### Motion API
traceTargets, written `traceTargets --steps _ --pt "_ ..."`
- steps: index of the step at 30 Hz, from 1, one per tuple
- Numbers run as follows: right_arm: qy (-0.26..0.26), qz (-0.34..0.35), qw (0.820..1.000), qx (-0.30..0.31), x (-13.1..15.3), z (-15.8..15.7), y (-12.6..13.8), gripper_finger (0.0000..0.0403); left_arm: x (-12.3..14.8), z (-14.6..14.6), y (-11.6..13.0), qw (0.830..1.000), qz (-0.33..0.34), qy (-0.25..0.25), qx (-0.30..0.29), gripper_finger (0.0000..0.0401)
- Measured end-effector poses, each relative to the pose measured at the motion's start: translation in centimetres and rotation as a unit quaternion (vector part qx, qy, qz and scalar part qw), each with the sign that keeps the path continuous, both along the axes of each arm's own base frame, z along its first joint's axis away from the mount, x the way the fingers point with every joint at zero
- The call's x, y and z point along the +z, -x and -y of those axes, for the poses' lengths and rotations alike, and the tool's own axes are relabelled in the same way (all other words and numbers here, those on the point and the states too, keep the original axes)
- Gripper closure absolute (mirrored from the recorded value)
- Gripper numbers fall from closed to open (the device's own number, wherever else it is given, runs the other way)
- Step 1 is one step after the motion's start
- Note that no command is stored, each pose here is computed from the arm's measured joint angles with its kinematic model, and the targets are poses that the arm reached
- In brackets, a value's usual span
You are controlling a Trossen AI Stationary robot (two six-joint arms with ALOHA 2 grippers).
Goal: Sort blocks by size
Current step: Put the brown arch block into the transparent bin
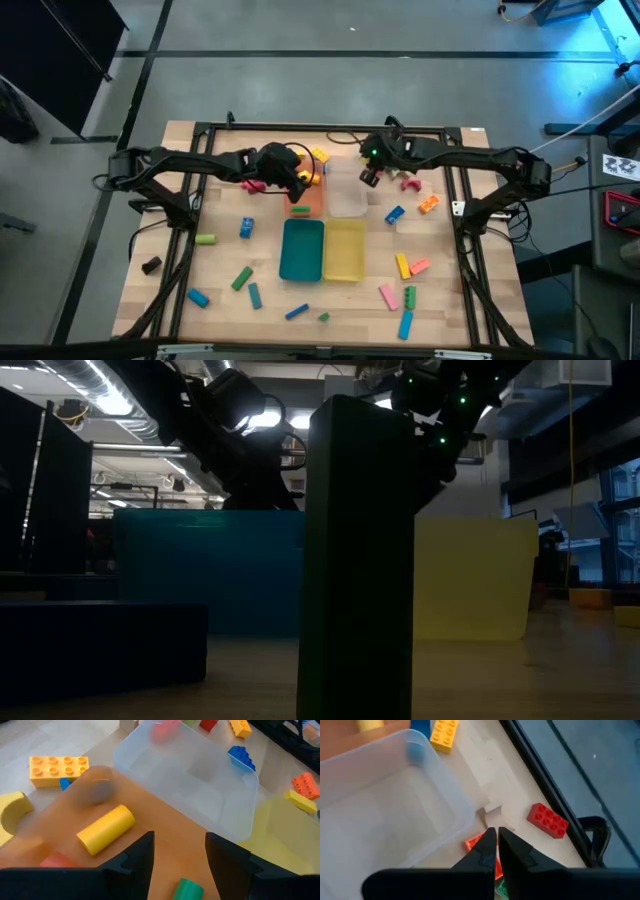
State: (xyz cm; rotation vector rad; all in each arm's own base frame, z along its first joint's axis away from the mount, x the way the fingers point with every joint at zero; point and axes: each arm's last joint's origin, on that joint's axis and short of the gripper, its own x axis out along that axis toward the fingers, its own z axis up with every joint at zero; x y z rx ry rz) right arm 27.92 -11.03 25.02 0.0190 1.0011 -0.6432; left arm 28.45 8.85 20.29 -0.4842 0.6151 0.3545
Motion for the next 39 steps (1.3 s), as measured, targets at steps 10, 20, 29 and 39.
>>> traceTargets --steps 10,20,29,39 --pt "-0.043 0.03 0.993 -0.107 -1.2 2.6 0.4 0.0315 5.3 -1.2 3.6 0.978 0.029 -0.194 -0.076 0.0239" --pt "-0.203 0.132 0.925 -0.294 -3.3 6.3 1.2 0.0207 7.1 -3.6 8.4 0.976 -0.014 -0.218 -0.018 0.0239" --pt "-0.228 0.103 0.904 -0.346 -6.2 8.9 1.9 0.0197 7.0 -4.4 8.7 0.979 -0.009 -0.201 0.014 0.0239" --pt "-0.229 0.085 0.904 -0.35 -8.6 9.4 1.0 0.0197 7.0 -4.7 8.8 0.978 -0.011 -0.206 0.017 0.0239"
